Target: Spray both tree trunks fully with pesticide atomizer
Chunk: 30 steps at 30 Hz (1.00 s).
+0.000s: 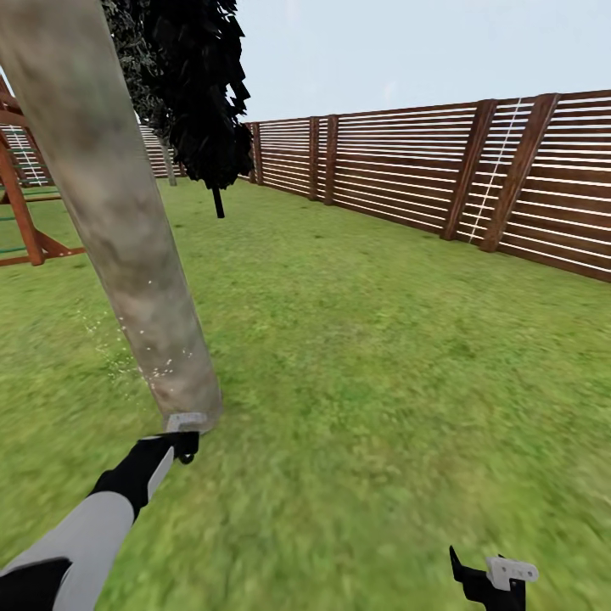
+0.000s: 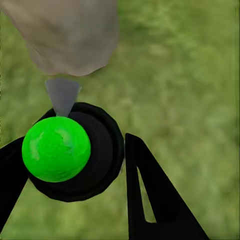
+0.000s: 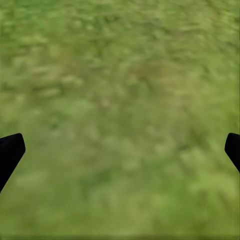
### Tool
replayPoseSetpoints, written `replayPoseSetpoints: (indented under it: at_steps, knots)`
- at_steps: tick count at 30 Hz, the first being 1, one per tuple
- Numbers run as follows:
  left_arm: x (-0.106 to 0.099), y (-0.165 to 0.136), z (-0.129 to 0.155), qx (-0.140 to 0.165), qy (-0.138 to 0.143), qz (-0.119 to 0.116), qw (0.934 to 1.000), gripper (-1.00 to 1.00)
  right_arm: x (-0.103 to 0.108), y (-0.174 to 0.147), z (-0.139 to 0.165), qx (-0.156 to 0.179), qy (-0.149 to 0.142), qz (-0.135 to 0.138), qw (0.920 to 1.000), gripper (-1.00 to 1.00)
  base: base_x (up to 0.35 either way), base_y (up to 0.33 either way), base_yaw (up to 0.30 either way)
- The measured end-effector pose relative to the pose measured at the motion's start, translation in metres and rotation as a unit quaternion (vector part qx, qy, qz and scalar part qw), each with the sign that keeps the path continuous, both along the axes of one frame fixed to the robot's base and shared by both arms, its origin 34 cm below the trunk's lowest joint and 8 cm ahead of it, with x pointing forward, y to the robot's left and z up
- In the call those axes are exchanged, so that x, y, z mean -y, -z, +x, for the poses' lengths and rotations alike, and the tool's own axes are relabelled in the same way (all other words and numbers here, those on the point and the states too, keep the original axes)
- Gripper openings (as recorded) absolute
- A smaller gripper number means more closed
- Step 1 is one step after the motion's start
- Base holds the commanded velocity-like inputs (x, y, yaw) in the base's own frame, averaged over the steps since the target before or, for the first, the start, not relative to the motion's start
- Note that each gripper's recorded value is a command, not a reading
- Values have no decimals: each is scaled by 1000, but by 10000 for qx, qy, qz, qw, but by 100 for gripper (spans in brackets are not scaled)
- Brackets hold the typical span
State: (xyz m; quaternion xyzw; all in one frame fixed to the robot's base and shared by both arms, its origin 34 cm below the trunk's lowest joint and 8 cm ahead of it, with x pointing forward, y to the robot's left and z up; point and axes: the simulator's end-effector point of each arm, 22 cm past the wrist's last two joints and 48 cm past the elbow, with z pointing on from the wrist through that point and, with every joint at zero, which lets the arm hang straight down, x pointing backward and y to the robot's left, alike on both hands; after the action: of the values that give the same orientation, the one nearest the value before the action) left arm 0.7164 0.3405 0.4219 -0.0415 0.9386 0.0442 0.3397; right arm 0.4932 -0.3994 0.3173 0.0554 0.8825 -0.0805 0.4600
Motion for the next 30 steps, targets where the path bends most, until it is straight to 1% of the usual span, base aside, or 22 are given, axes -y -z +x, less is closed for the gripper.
replayPoseSetpoints:
  at_steps: [3, 7, 10, 13, 15, 17, 18, 21, 23, 25, 27, 30]
  knots:
    - [-8, 1, -2, 17, -16, 69, 10000, -100, 0, 0, 0, 0, 0, 0, 10000, 100, 0, 0, 0]
    - [-11, 3, -5, -1, -49, 104, 9999, -100, 0, 0, 0, -1, -1, 0, 10000, 100, 0, -73, 18]
    - [-19, 3, -7, -15, -150, 127, 9998, -100, 0, 0, 0, -1, -2, 0, 10000, 100, 64, -249, 227]
    - [-30, 3, -9, -44, -263, 142, 9995, -100, 0, 0, 0, 0, -2, 0, 10000, 100, 256, -146, 274]
    - [-42, 2, -11, -61, -410, 300, 9987, -100, 0, 0, 0, 0, -2, 0, 10000, 100, 322, -36, 269]
    - [-59, 0, -15, -90, -679, 581, 9960, -100, 0, 0, 0, 1, 1, 0, 10000, 100, 337, -5, 66]
    - [-61, 0, -17, -106, -733, 606, 9954, -100, 0, 0, 0, 1, 0, 1, 10000, 100, 339, 33, 13]
    - [-59, 4, -20, -152, -761, 579, 9953, -100, 0, 0, 0, 0, -6, 3, 10000, 100, 340, 62, 3]
    - [-50, 21, -33, -361, -756, 479, 9953, -100, 0, 0, 0, 0, -5, 4, 10000, 100, 340, 71, 0]
    - [-46, 33, -45, -545, -744, 444, 9947, -100, 1, 0, 0, 1, -1, 0, 10000, 100, 340, 71, 0]
    - [-49, 44, -57, -721, -754, 449, 9935, -100, 1, 0, 0, 1, -1, -2, 10000, 100, 221, 33, 0]
    - [-52, 50, -65, -796, -765, 485, 9927, -100, 1, 0, 0, 2, 1, -2, 10000, 100, 16, 6, 0]
